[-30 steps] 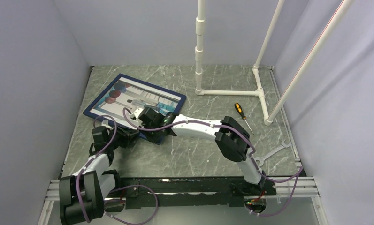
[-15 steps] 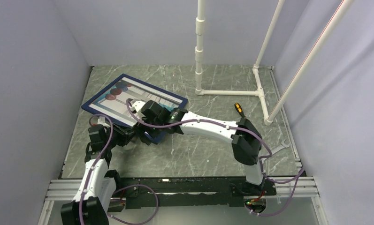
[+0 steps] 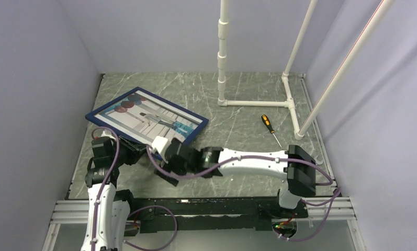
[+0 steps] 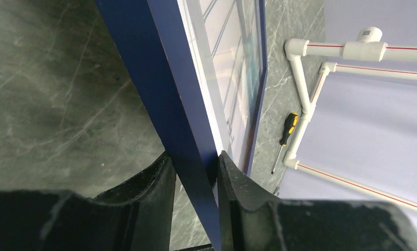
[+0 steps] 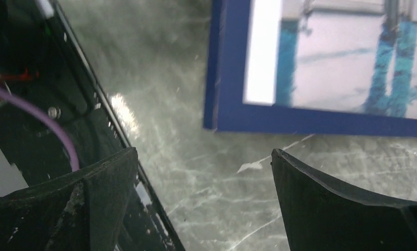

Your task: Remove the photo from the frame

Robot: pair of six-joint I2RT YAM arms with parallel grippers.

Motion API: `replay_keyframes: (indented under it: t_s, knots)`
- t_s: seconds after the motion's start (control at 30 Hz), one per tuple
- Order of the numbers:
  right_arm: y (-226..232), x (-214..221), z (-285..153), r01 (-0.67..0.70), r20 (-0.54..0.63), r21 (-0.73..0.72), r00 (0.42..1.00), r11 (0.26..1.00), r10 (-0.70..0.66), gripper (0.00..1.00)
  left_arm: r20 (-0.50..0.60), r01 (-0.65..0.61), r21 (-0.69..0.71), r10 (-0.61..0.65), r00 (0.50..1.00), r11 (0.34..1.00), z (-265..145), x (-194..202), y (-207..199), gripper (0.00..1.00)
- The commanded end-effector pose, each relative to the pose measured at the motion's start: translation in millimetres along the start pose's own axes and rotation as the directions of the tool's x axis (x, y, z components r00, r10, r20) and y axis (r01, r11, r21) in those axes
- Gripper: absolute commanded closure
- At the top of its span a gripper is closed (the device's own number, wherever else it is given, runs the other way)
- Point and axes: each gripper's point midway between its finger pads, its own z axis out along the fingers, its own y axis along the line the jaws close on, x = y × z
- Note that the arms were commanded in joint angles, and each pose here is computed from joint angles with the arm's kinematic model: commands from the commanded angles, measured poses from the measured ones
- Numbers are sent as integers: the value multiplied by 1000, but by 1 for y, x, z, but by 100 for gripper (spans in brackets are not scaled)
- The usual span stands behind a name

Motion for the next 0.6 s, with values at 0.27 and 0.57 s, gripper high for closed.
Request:
replay_keyframes:
  t_s: [0.27, 0.57]
  knots:
    - [-2, -19, -24, 256, 150, 422, 926, 870, -345, 0, 101, -112, -74, 119, 988, 991, -44, -14, -15, 100]
    - [10, -45, -13, 354, 167, 480, 862, 803, -479, 4, 114, -158, -70, 165, 980, 985, -60, -20, -33, 100]
